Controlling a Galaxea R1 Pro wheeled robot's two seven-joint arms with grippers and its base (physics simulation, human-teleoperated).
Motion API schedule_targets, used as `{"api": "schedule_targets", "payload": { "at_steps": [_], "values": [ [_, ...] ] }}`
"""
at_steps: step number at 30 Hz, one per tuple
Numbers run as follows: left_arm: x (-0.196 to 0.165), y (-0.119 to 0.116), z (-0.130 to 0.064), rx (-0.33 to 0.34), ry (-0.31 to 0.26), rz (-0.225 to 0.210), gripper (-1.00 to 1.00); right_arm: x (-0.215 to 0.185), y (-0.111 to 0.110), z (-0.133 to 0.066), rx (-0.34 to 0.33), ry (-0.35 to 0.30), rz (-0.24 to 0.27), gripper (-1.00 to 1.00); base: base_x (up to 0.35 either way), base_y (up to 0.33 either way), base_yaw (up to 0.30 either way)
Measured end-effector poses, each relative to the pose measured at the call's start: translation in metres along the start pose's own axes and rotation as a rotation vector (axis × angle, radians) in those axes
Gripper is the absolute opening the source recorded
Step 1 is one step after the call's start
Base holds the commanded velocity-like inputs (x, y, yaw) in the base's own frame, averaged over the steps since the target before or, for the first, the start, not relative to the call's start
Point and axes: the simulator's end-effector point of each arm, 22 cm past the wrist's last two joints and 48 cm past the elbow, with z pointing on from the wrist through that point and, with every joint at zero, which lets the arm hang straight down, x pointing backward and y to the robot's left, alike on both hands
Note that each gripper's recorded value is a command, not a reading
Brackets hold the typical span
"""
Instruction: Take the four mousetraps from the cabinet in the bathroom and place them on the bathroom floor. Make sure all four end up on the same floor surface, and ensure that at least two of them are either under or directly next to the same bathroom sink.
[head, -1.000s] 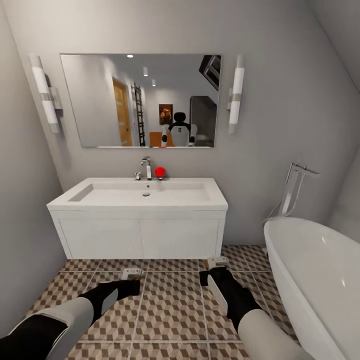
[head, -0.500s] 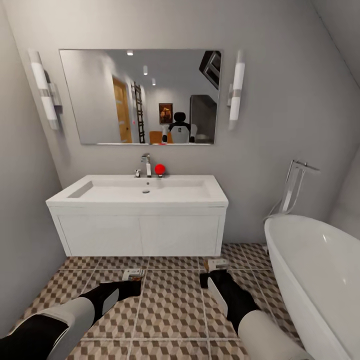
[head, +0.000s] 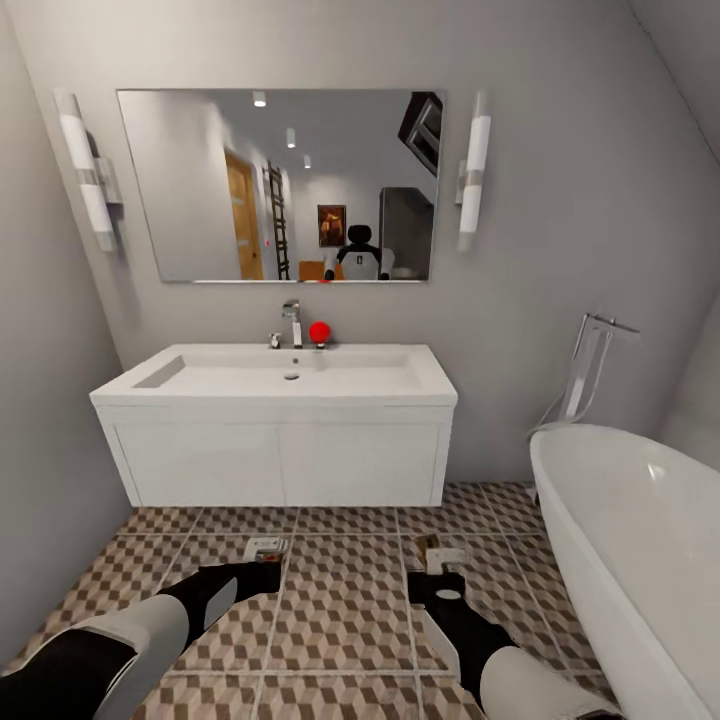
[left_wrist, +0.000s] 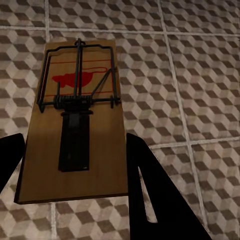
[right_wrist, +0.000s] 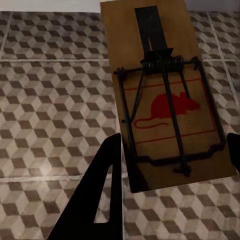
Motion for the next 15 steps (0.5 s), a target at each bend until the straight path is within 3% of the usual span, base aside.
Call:
{"api": "schedule_targets", "payload": {
  "at_steps": [5,15],
  "values": [
    [0.008,0.016,0.006,-0.073,0.003,0.003,-1.0,0.024,-0.004,0.006,0.01,-0.003,-0.007,-1.0,0.0,0.0,0.0],
    [0.021,0.02,0.019,-0.091,-0.007,0.006,-1.0,0.046,-0.004,0.017,0.012,-0.007,-0.011,-1.0,0.0,0.0,0.0]
  ]
}}
